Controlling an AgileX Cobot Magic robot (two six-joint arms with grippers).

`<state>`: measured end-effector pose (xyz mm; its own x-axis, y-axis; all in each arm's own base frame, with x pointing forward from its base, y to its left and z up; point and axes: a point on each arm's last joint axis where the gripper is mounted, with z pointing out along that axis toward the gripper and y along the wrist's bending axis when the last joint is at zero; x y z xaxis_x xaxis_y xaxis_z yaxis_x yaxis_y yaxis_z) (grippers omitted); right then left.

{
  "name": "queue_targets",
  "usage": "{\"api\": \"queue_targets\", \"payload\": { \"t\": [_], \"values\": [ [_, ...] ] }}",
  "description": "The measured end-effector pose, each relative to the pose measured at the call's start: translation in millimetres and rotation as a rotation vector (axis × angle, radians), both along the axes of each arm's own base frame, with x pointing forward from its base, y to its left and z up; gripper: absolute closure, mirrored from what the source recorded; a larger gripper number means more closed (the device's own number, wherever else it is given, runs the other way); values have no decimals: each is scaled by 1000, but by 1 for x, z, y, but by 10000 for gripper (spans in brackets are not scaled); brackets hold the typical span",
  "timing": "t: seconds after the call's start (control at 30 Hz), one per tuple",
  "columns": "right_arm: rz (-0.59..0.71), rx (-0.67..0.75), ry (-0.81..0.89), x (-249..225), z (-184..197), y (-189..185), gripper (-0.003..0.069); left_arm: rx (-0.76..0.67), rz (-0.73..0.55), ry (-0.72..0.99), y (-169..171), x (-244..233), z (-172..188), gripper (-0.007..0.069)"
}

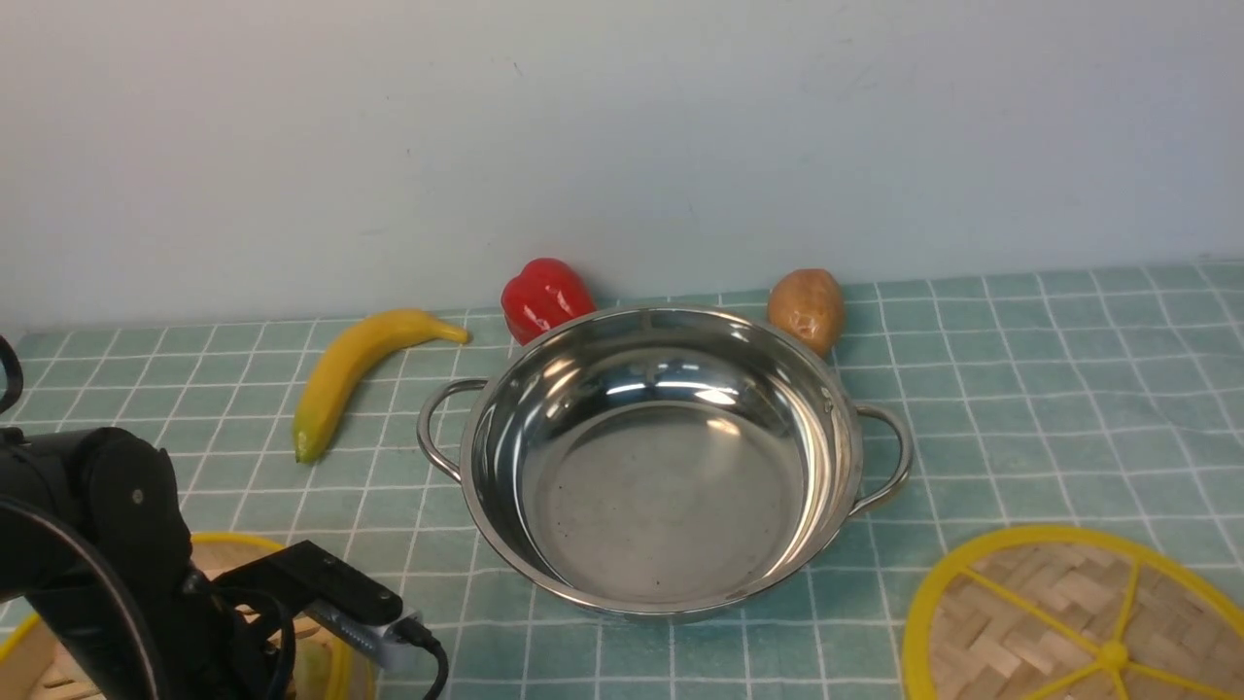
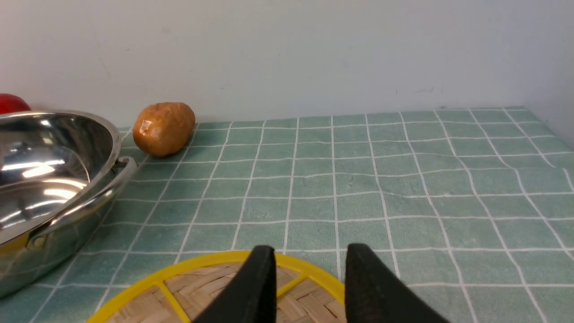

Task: Place the steamer in the pot on the blue tablecloth, and put the lid on the steamer.
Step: 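Grasp the rim of the steamer basket holding the buns with the left gripper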

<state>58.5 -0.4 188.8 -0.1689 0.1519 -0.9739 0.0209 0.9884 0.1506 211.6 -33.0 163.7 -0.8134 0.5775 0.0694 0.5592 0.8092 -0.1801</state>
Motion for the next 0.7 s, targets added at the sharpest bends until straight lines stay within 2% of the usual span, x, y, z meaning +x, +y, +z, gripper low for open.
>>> {"api": "queue_targets", "payload": {
  "t": [0.17,0.23,0.33,0.53,0.7],
  "values": [
    [0,0,0,0,0,0,419,-2,1,0,0,0,0,440],
    [0,0,0,0,0,0,419,-1,15,3,0,0,0,476],
    [0,0,0,0,0,0,419,-1,42,11,-1,-1,0,582],
    [0,0,0,0,0,0,419,7,59,11,-1,0,2,585],
    [0,0,0,0,0,0,419,40,45,-43,2,6,31,586]
  ]
}}
